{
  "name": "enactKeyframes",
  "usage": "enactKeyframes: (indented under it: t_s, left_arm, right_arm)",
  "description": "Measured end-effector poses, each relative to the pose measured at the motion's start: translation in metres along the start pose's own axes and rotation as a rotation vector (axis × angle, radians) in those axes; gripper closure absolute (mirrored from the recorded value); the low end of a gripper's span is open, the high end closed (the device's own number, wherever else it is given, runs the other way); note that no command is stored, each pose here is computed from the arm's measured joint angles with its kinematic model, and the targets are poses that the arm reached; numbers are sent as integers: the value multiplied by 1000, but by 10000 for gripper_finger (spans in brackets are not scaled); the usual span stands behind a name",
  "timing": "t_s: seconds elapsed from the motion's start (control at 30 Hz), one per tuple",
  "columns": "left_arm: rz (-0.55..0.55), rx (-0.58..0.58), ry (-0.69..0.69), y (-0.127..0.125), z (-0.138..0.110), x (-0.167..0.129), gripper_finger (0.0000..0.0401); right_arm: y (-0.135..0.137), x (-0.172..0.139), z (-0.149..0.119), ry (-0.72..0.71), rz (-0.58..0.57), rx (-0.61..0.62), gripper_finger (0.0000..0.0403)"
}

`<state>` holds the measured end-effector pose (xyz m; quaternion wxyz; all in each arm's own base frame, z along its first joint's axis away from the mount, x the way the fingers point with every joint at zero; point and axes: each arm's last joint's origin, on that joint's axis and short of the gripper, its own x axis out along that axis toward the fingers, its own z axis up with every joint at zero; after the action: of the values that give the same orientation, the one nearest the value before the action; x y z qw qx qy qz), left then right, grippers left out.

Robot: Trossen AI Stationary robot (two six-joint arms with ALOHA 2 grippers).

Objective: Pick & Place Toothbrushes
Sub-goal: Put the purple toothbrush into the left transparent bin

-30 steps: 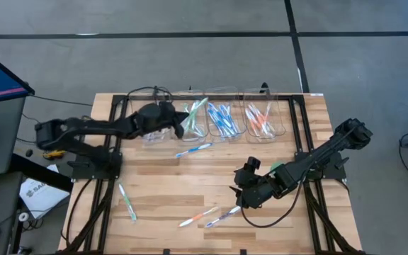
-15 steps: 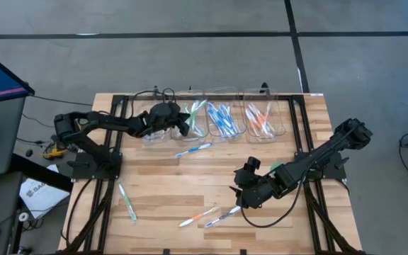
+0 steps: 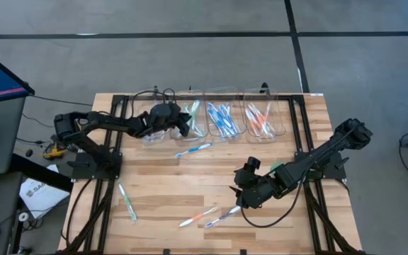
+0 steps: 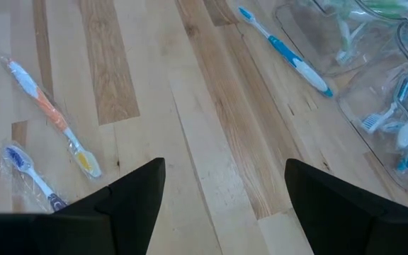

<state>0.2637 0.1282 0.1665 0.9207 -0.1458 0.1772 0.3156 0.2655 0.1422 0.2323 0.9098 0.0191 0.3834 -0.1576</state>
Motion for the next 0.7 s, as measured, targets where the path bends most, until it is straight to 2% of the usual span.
enactKeyframes:
  t_s: [0.13, 0.4, 0.7]
  left_arm:
    - [-13, 5, -3, -4, 0, -2, 309]
    - [-211, 26, -14, -24, 9, -18, 303]
    - [-430, 274, -141, -75, 19, -62, 303]
  right_arm:
    - [1, 0, 0, 0, 2, -1, 117]
    - [1, -1, -1, 5, 10, 26, 117]
    - [13, -9, -4, -37, 66, -137, 117]
